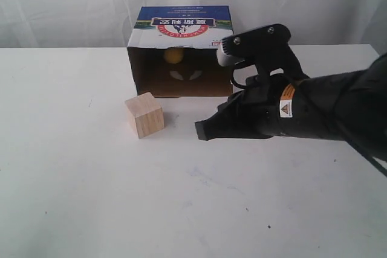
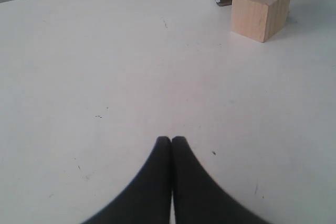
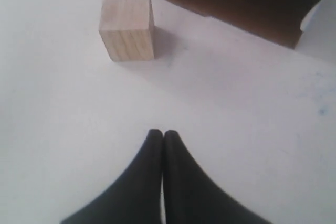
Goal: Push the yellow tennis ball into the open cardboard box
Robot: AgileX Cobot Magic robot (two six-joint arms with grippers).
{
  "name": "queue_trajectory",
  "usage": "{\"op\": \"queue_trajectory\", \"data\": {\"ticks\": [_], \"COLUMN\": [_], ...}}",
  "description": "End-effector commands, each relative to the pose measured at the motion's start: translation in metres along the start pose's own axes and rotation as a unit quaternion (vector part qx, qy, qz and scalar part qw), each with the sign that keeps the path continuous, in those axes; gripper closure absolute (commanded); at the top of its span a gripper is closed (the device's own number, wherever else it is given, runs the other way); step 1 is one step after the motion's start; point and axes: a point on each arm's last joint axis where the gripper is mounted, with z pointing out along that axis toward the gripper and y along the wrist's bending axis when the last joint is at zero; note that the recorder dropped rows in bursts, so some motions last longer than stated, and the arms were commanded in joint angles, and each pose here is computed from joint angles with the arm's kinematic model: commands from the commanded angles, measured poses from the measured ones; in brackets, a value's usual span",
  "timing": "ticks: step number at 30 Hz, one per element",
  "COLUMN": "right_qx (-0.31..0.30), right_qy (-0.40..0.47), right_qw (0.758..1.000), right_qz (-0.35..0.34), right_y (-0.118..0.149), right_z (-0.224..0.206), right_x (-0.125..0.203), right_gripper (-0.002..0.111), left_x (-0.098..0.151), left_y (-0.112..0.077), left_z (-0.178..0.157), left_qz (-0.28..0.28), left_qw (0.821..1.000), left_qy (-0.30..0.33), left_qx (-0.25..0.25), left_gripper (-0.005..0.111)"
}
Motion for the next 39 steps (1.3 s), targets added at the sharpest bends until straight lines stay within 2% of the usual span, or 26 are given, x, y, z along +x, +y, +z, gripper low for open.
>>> {"op": "queue_trajectory", "data": {"ticks": [1,5,14,24,39], "right_qx": [-0.029,-0.029,-0.009,0.025,0.079], "right_qy": [-0.100,-0.126,-0.102,-0.171,-0.182], "right_qw": [0.994,0.991,0.993,0.981,0.974], "right_qz": [0.034,0.045,0.066,0.087,0.112], "right_y": [-0.001,-0.007,-0.018,-0.040,-0.059], "right_z": [-0.006,-0.005,-0.003,-0.041,-0.084], "right_x": [0.001,0.010,0.031,0.014,0.049], "right_gripper": [0.108,0.108,0.108,0.108,0.108], "left_x": [0.001,0.001,0.001,0.001,0.001], "left_y": [0.000,0.000,0.000,0.000,0.000], "left_z": [0.000,0.000,0.000,0.000,0.000], "left_qz": [-0.004,-0.004,-0.004,-0.004,-0.004], "left_qw": [1.000,1.000,1.000,1.000,1.000], "left_qy": [-0.001,-0.001,-0.001,-0.001,-0.001], "left_qx": [-0.002,-0.002,-0.002,-0.002,-0.002], "left_gripper": [0.107,0.107,0.107,0.107,0.107]}}
